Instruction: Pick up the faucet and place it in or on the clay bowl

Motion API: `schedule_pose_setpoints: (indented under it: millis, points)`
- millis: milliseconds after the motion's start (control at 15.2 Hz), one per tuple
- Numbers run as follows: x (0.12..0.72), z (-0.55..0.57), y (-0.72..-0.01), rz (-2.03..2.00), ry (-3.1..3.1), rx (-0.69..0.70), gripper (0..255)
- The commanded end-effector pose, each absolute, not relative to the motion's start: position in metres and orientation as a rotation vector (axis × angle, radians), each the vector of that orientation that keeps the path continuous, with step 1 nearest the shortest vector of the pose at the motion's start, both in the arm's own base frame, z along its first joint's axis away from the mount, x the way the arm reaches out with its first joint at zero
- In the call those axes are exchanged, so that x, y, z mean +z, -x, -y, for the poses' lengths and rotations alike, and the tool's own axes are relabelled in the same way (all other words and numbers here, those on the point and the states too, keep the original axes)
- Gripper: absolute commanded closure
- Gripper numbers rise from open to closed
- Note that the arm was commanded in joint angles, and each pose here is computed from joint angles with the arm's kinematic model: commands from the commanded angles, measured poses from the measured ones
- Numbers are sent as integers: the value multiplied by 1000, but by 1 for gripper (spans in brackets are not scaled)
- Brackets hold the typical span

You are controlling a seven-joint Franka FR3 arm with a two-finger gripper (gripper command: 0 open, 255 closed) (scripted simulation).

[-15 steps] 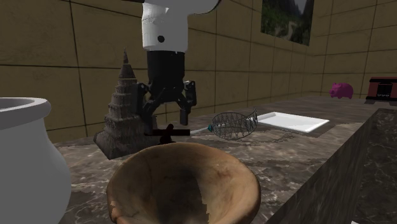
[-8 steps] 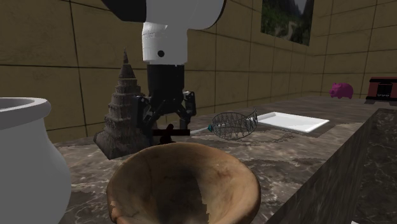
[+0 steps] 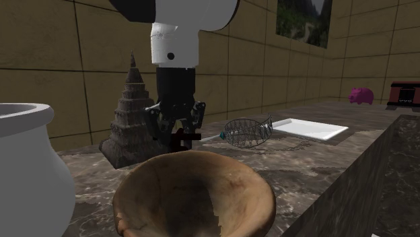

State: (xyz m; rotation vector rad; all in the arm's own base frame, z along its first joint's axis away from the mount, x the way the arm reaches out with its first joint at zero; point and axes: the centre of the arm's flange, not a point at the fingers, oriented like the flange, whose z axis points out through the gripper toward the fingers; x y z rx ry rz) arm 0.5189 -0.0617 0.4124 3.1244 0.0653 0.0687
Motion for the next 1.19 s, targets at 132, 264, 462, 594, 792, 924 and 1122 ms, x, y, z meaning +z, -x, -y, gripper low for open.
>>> schedule_pose_setpoints:
  millis: [132,264,462,594,792,924,1122]
  points:
    - [410,60,-519,-67,-3126,61,255]
    - [410,59,-519,-67,-3126,61,255]
    - [416,60,-519,-67,-3126,62,255]
    - [426,60,-519,-67,-3126,62,255]
    - [442,60,-519,-67,-3126,62,255]
    - [453,60,-519,-67,-3126,62,255]
    - [469,60,-519,-67,-3126,62,255]
